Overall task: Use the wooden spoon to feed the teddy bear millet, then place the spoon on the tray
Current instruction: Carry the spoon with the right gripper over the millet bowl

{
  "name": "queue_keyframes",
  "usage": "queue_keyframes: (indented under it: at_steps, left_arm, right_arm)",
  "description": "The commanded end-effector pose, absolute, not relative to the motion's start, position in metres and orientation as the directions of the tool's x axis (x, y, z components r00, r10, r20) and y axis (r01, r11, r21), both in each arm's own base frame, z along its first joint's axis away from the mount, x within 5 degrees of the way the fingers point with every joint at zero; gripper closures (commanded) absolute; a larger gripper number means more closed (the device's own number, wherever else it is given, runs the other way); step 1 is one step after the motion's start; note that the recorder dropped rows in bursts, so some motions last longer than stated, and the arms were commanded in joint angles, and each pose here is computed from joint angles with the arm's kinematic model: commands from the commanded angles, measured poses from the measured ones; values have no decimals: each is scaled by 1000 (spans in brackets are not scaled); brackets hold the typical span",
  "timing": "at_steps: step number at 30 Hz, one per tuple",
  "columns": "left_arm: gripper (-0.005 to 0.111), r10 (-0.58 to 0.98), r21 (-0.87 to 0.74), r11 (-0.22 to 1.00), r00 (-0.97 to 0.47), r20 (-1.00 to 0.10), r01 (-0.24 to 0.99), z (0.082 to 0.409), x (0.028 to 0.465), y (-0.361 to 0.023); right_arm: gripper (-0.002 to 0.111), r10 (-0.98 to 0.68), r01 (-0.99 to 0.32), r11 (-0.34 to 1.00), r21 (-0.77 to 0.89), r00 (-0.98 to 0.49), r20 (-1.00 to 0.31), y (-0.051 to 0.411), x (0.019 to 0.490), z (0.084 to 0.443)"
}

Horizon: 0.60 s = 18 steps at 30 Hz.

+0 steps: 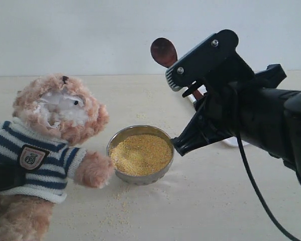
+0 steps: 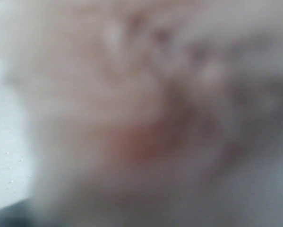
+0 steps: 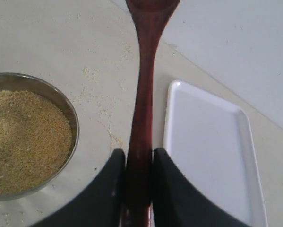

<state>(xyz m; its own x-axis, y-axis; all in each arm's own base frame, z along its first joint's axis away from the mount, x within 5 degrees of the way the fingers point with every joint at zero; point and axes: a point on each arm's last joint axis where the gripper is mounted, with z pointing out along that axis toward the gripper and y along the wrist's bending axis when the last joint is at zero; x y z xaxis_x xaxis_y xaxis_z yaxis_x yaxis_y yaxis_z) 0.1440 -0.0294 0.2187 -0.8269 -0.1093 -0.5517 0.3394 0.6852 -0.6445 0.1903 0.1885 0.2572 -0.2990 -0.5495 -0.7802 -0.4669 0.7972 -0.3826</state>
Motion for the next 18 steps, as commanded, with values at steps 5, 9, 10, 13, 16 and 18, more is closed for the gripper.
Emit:
queue_keyframes:
  at_steps: [5,9,10,13,16,18]
  left_arm:
    - [102,-128,-657,673,-822,-555,338,221,143,-30]
    - [102,-128,-657,673,-822,-555,338,221,143,-30]
    - [102,-128,-657,673,-822,-555,338,221,143,-30]
    - [102,-128,-657,673,-822,-555,338,221,143,-30]
    - [102,-128,-657,673,-822,-555,338,221,143,-30]
    - [102,-128,-657,673,-822,-555,338,221,143,-30]
  right_arm:
    - [107,-535,-460,813,-357,-345,-772,182,188,244]
    - [107,-552,-467,805,-366,-361,-752,175,189,236]
    - [107,-558,-468,801,-373,-361,-747,173,190,235]
    - [107,-590,-472,781,-409,-342,-731,169,194,237]
    - [107,-599,-483,773,-411,-343,-723,162,195,235]
    - [107,-644,-504,737,-451,-321,-694,161,194,232]
